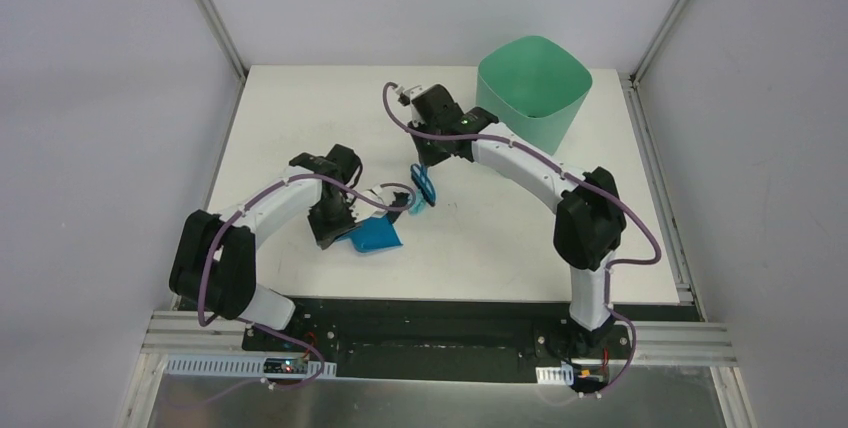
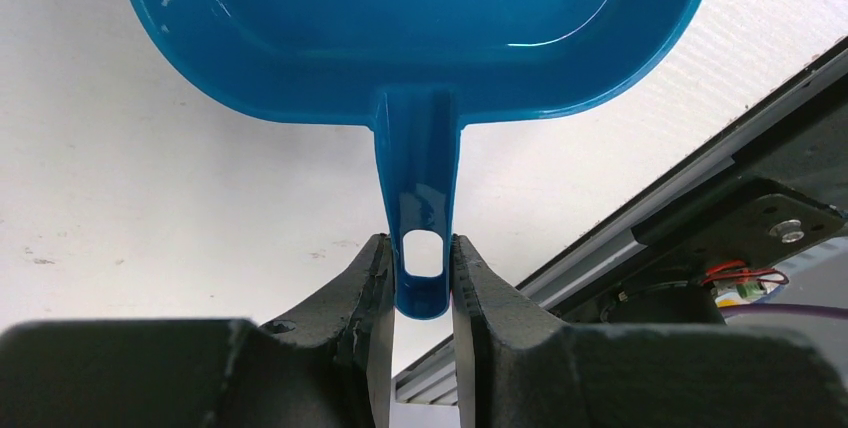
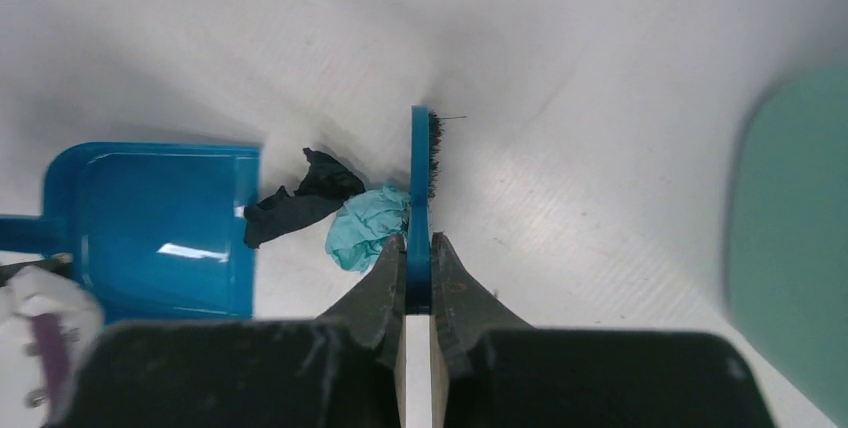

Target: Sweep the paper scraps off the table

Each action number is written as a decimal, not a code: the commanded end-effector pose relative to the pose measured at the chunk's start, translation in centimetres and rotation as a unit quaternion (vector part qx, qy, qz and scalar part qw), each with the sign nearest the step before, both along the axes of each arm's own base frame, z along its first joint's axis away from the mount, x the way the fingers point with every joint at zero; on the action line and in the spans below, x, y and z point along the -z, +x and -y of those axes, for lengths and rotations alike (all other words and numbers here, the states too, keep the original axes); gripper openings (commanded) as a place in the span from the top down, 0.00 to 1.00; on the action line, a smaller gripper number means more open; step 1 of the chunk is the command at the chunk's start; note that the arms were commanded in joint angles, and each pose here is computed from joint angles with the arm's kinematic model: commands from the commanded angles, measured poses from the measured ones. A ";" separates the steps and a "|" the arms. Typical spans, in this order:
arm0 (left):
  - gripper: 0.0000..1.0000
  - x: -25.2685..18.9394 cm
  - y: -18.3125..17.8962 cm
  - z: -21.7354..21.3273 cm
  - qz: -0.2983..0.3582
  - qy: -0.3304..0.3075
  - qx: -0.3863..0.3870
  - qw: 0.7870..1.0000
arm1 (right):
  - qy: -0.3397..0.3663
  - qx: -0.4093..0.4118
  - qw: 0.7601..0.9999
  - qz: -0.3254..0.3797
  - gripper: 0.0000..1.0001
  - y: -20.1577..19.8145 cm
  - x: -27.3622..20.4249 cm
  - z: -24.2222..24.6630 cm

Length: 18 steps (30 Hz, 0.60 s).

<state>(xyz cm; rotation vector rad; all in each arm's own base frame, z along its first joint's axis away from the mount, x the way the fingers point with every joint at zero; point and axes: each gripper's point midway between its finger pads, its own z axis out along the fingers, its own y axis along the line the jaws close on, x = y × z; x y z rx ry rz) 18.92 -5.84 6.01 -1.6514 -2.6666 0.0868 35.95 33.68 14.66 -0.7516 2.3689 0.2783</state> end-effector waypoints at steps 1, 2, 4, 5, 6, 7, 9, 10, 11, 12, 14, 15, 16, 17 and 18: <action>0.98 -0.3 1.0 1.1 0.016 -0.008 -0.004 1.000 | 0.055 -0.028 0.996 -0.061 1.00 -3.0 -0.4 -3.6; 0.98 -0.3 1.1 1.2 0.017 -0.009 -0.003 1.000 | 0.060 -0.037 0.995 -0.065 1.00 -3.4 -0.6 -4.2; 0.98 -0.3 1.1 1.3 0.018 -0.010 -0.002 1.000 | 0.068 -0.050 0.993 -0.083 1.00 -4.1 -0.4 -5.5; 0.98 -0.3 1.2 1.4 0.019 -0.010 -0.003 1.000 | 0.074 -0.053 0.991 -0.095 1.00 -4.3 -0.3 -6.0; 0.98 -0.3 1.2 1.5 0.019 -0.010 -0.004 1.000 | 0.083 -0.057 0.989 -0.106 1.00 -4.6 -0.4 -6.5; 0.98 -0.3 1.3 1.5 0.020 -0.010 -0.006 1.000 | 0.092 -0.063 0.987 -0.116 1.00 -4.9 -0.4 -7.0; 0.98 -0.3 1.2 1.5 0.021 -0.011 -0.006 1.000 | 0.105 -0.071 0.983 -0.131 1.00 -5.5 -0.6 -7.5; 0.98 -0.4 1.2 1.5 0.021 -0.012 -0.007 1.000 | 0.112 -0.075 0.981 -0.138 1.00 -5.8 -0.8 -7.7; 0.98 -0.4 1.1 1.5 0.022 -0.013 -0.008 1.000 | 0.119 -0.080 0.979 -0.144 1.00 -6.1 -1.0 -7.9; 0.98 -0.4 1.1 1.5 0.023 -0.013 -0.008 1.000 | 0.125 -0.084 0.978 -0.146 1.00 -6.3 -1.4 -8.0; 0.99 -0.3 1.1 1.4 0.028 -0.014 -0.009 0.999 | 0.134 -0.091 0.976 -0.143 1.00 -6.6 -2.3 -8.0; 0.99 -0.4 1.1 1.5 0.033 -0.016 -0.009 0.999 | 0.138 -0.094 0.976 -0.138 1.00 -6.7 -2.9 -7.9; 0.99 -0.4 1.2 1.4 0.036 -0.016 -0.010 0.999 | 0.140 -0.098 0.976 -0.132 1.00 -6.9 -3.5 -7.7; 0.99 -0.4 1.2 1.4 0.041 -0.018 -0.009 0.999 | 0.143 -0.101 0.977 -0.120 1.00 -6.9 -4.5 -7.4; 0.99 -0.5 1.2 1.5 0.045 -0.021 -0.010 0.999 | 0.142 -0.103 0.979 -0.104 1.00 -6.8 -5.2 -7.0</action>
